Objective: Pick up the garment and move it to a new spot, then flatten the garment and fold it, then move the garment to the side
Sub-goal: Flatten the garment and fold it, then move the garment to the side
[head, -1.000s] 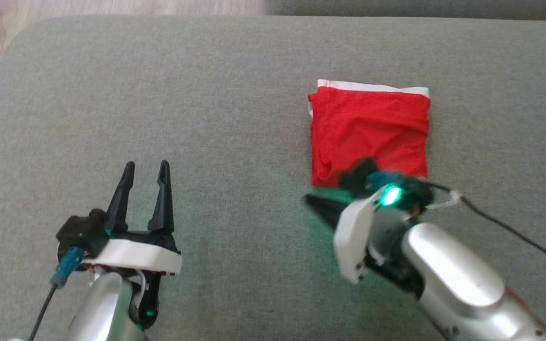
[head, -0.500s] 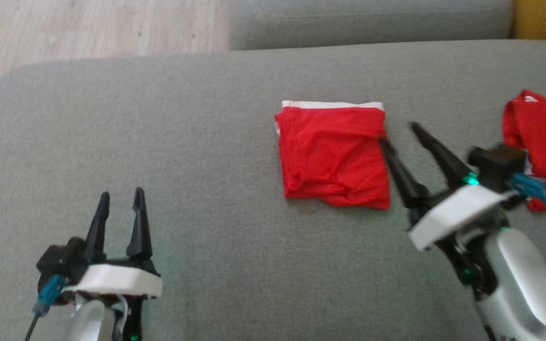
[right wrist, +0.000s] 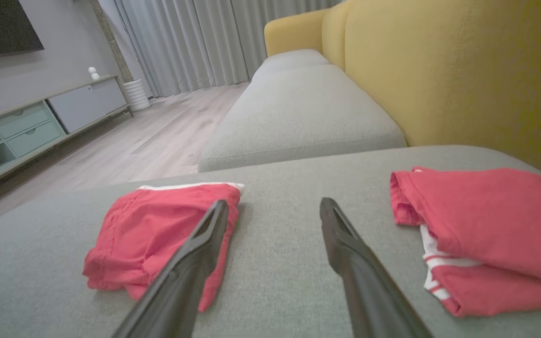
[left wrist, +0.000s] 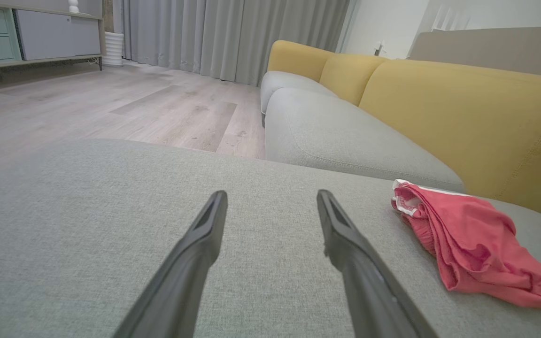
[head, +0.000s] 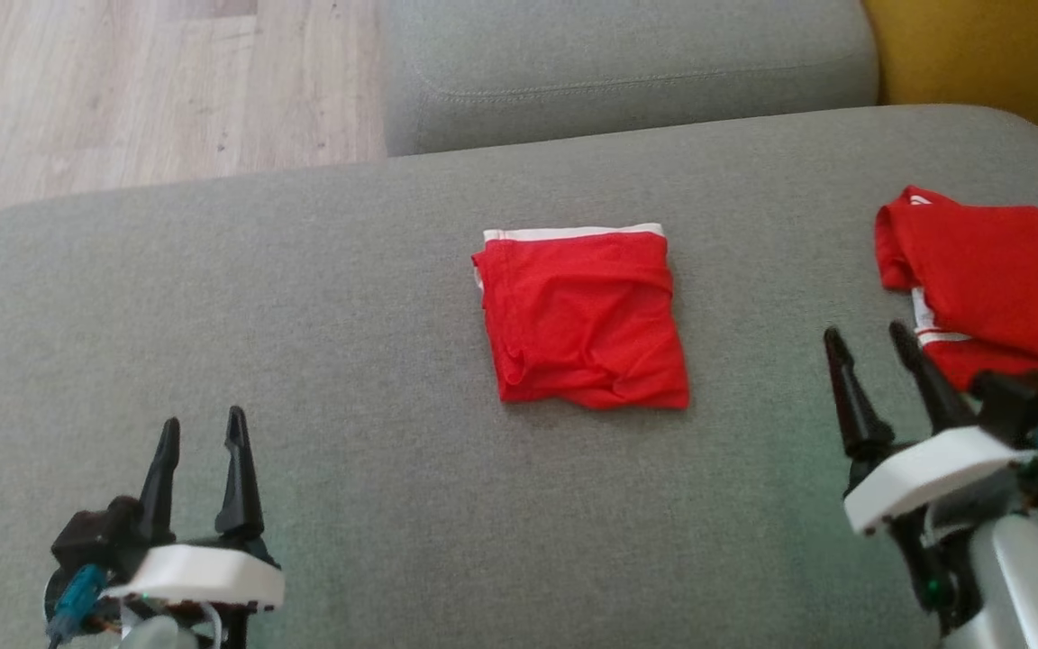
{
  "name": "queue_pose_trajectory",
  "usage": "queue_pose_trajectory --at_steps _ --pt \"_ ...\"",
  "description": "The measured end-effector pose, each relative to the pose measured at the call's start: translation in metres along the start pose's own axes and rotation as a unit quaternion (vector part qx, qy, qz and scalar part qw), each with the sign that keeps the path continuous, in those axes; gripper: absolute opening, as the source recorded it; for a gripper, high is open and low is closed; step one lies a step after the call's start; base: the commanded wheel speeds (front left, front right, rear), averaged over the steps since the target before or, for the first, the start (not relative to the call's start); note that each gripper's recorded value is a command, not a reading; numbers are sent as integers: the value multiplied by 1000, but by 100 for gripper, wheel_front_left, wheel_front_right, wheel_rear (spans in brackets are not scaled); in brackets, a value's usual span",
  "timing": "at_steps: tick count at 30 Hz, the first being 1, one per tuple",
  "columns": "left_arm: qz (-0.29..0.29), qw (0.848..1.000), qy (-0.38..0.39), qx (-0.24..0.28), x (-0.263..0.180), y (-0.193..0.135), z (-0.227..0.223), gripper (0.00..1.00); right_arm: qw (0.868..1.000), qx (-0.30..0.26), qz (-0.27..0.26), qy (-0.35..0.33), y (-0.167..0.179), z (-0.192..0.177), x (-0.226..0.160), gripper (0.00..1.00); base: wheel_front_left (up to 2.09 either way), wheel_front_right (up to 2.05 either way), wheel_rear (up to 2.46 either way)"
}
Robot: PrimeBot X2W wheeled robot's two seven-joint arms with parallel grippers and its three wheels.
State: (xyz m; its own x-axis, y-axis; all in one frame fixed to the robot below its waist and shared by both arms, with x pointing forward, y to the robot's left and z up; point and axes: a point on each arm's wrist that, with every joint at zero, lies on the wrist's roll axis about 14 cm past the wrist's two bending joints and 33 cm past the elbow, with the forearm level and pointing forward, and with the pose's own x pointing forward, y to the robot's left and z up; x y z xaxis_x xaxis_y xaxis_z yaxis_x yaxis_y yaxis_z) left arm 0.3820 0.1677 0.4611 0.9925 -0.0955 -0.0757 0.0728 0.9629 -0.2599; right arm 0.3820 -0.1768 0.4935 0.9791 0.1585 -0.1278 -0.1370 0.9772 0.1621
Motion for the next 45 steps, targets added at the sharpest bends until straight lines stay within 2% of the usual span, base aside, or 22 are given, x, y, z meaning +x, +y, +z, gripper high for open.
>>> queue_pose_trajectory --at_steps 7,16,19,23,29,35,38,39,40,41,45 --pt "2 1000 8 2 0 0 -5 100 1000 0 -13 12 -6 -9 -5 100 0 0 0" --pt "9 1000 12 1 0 5 -9 100 999 11 -7 33 1 -19 2 100 0 0 0" --pt "11 1000 15 1 2 7 -11 100 998 9 10 56 12 -22 16 100 0 0 0" --pt "10 1000 13 1 15 8 -9 100 994 4 45 95 34 -15 55 100 0 0 0" --pt "5 1000 3 8 40 9 -2 100 979 15 56 193 44 -49 103 100 0 0 0" --pt "28 999 13 8 42 27 -9 100 948 18 72 309 62 -115 113 100 0 0 0" --pt "38 999 19 8 40 34 -13 100 943 23 90 319 76 -119 121 100 0 0 0" --pt "38 999 20 8 40 35 -14 100 940 23 96 326 79 -120 123 95 0 0 0" --pt "37 999 21 7 40 35 -15 100 938 23 101 330 83 -119 123 35 0 0 0" --pt "37 999 20 7 41 34 -14 100 938 17 107 330 86 -117 123 0 0 0 0" --pt "26 1000 14 3 48 26 -11 100 934 -13 120 337 88 -117 113 0 0 0 0"
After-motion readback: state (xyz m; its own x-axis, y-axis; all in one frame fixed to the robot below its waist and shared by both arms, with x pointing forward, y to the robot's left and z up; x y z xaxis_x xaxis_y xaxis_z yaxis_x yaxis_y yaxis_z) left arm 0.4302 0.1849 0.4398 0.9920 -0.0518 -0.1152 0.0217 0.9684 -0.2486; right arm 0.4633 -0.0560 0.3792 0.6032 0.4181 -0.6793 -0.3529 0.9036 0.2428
